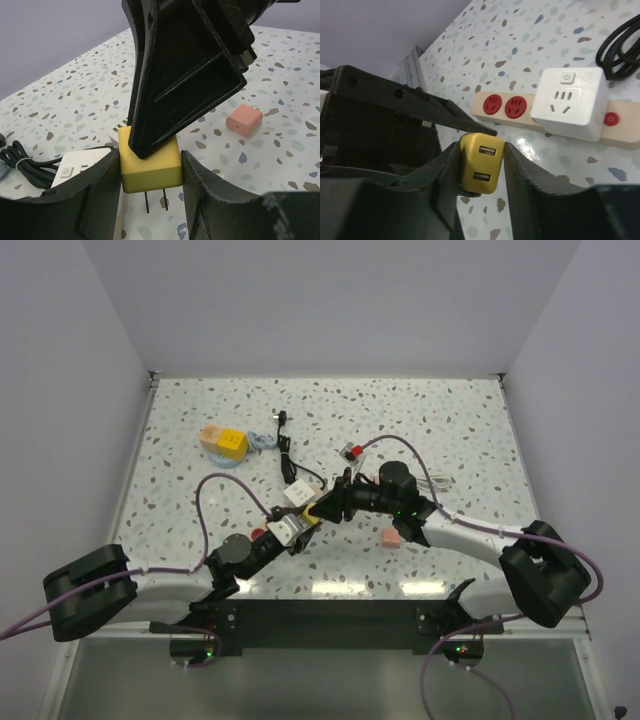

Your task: Insert the plug

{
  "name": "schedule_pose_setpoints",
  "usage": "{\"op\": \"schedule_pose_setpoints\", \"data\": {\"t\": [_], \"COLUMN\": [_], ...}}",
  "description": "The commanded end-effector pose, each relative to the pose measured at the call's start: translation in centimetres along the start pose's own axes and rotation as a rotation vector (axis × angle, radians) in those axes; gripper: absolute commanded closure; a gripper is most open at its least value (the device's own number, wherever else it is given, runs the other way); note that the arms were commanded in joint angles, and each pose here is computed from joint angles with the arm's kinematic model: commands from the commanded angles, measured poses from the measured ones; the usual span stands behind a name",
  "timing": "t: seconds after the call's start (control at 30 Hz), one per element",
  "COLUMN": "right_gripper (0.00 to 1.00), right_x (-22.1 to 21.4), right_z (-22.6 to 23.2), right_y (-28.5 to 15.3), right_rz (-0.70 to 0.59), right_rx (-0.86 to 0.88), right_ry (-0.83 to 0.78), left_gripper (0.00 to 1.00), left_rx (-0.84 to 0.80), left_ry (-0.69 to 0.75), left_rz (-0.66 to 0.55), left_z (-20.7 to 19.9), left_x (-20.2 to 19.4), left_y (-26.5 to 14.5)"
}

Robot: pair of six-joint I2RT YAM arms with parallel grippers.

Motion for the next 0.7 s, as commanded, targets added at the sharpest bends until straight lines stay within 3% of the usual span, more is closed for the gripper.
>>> {"op": "schedule_pose_setpoints", "data": {"t": [0.0, 0.13, 0.17, 0.27, 0.33, 0.37, 0.4, 0.47, 0.57, 0.67], "right_gripper": [0.63, 0.90, 1.00, 1.00, 1.00, 1.00, 1.00, 1.00, 1.00, 1.00], "right_x": [1.3, 1.2, 1.2, 1.5, 1.9, 2.1, 2.5, 3.5, 4.8, 5.9], "right_z": [0.8, 0.8, 0.8, 1.0, 1.0, 1.0, 0.8, 0.9, 1.0, 1.1], "right_y": [1.0, 1.4, 1.4, 1.2, 0.9, 0.8, 0.7, 0.5, 0.2, 0.1], "right_rz": [-0.024, -0.009, -0.009, -0.016, -0.021, -0.023, -0.025, -0.045, -0.059, -0.072], "right_rx": [0.089, 0.123, 0.121, 0.121, 0.097, 0.082, 0.045, 0.020, -0.026, -0.056], "right_ry": [-0.025, -0.020, -0.020, -0.039, -0.067, -0.080, -0.099, -0.125, -0.165, -0.188], "left_gripper": [1.00, 1.00, 0.96, 0.61, 0.47, 0.29, 0.22, 0.11, 0.03, 0.02], "left_rx": [0.017, 0.085, 0.101, 0.149, 0.172, 0.178, 0.183, 0.179, 0.179, 0.184], "left_ry": [0.003, 0.005, 0.006, -0.001, -0.001, -0.006, -0.008, -0.009, -0.020, -0.032], "left_rz": [-0.116, -0.102, -0.102, -0.096, -0.093, -0.093, -0.099, -0.083, -0.090, -0.083], "left_z": [0.2, 0.8, 0.9, 1.3, 1.5, 1.6, 1.7, 1.6, 1.7, 1.9], "left_x": [2.0, 1.8, 1.8, 1.7, 1.7, 1.7, 1.9, 1.7, 1.8, 1.2], "left_y": [0.1, 0.3, 0.3, 0.4, 0.3, 0.3, 0.3, 0.2, -0.6, -1.8]}}
Point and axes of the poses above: each gripper's point midway between its finger pads, its own y axis out along the fingers, its own z axis along the line the jaws close on, x = y × z, the point moved 8 cm from there along -y, back along the fingers, and after that the axes turned 5 degrees about -y, right-handed, at the moved point
